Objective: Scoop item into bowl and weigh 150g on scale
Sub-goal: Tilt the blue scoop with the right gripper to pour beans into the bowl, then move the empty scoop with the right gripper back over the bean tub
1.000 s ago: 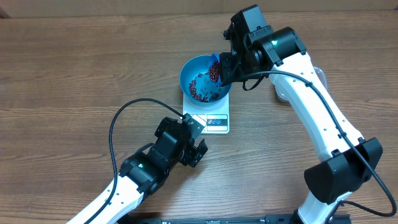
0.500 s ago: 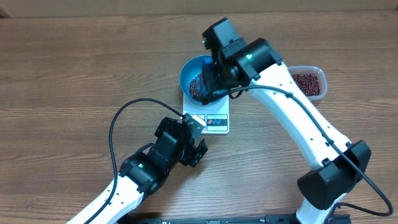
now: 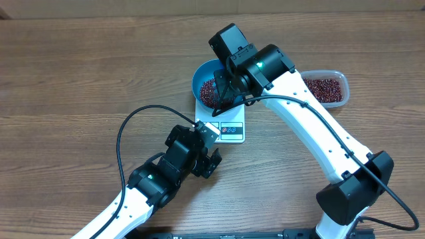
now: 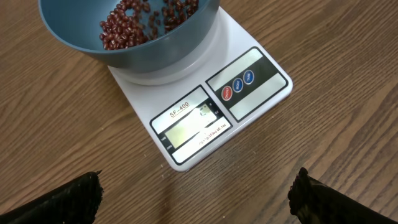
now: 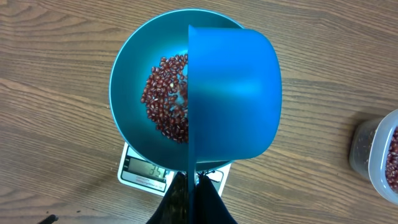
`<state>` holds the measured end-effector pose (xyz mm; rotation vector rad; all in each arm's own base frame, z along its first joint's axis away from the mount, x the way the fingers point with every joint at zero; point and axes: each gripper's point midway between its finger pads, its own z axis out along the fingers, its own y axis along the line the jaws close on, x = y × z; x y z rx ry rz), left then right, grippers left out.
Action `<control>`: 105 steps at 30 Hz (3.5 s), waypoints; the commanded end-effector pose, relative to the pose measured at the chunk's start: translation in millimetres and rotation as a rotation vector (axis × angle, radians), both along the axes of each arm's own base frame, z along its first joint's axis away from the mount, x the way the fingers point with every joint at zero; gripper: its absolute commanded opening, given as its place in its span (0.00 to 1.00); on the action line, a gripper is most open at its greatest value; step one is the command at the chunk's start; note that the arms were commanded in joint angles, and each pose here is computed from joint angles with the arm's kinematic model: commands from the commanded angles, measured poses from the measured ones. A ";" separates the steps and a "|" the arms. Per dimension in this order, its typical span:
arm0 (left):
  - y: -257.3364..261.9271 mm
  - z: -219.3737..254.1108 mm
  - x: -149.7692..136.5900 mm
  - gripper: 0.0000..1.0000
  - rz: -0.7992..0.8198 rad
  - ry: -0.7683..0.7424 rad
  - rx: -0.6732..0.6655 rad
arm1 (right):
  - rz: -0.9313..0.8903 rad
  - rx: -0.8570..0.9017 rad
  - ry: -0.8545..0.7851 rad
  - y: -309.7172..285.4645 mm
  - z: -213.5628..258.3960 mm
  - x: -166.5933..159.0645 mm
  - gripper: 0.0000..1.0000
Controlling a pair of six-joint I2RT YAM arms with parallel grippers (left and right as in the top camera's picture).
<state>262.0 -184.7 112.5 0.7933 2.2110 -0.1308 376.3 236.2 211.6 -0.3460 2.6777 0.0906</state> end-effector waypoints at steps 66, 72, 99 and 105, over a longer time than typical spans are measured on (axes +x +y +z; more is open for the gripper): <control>2.0 0.2 -0.4 0.99 -0.004 -0.007 0.005 | 0.111 -0.096 -0.085 -8.4 20.4 3.6 0.04; 1.9 0.1 -0.4 1.00 -0.004 -0.006 0.005 | -0.035 -0.020 -0.075 -8.1 21.2 5.1 0.04; 2.0 0.1 -0.4 1.00 -0.004 -0.006 0.005 | -0.494 -0.395 -0.333 -121.4 56.0 27.9 0.04; 2.1 0.1 -0.3 0.99 -0.004 -0.006 0.005 | -0.607 -0.430 -0.256 -171.3 48.8 26.9 0.04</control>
